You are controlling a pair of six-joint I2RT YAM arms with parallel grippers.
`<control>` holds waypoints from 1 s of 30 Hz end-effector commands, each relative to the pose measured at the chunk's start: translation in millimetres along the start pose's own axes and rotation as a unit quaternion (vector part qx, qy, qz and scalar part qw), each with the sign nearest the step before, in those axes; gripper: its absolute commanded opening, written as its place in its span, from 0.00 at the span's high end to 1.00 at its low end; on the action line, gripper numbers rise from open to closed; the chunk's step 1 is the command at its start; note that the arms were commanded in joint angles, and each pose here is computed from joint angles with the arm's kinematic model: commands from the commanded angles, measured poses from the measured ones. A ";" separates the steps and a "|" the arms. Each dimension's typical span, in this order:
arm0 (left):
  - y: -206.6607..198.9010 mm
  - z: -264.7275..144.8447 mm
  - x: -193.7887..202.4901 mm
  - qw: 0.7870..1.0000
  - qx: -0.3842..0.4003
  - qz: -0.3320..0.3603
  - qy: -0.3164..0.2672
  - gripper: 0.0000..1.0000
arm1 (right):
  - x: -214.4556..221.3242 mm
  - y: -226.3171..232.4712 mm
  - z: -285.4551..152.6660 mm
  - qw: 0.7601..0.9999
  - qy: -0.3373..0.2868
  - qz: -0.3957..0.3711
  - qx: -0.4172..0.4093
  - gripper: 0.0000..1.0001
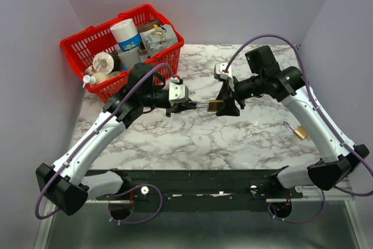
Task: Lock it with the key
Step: Lock the lock.
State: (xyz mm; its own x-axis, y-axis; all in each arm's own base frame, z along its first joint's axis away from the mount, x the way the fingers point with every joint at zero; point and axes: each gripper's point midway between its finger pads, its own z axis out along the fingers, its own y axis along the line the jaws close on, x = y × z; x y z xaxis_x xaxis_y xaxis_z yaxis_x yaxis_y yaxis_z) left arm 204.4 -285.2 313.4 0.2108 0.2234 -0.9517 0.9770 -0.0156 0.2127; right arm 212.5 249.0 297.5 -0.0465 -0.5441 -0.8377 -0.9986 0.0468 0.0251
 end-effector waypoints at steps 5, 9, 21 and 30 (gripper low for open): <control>4.1 2.0 -38.4 0.999 0.006 0.006 -0.053 1.00 | -7.7 0.5 7.7 1.000 -0.013 -0.020 -0.011 0.39; 3.5 1.7 -41.0 0.998 0.007 0.004 -0.060 1.00 | -4.4 7.4 11.2 0.999 -0.019 -0.026 -0.023 0.39; 2.1 -3.3 -48.2 0.996 -0.001 0.000 -0.087 1.00 | -25.1 12.3 7.5 0.998 -0.062 -0.014 -0.024 0.41; 10.3 -13.6 -60.7 0.992 -0.030 -0.025 -0.124 1.00 | -65.5 28.3 -4.7 0.987 -0.157 -0.021 -0.039 0.55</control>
State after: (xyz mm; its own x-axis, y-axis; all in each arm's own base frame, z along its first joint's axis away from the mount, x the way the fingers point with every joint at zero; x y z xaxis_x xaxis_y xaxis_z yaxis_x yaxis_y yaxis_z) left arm 205.3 -288.3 330.3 0.0831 0.1111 -0.9903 0.9952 0.0414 0.0882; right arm 198.4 271.2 325.2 -0.0402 -0.3778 -0.9250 -0.9992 0.0164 0.0367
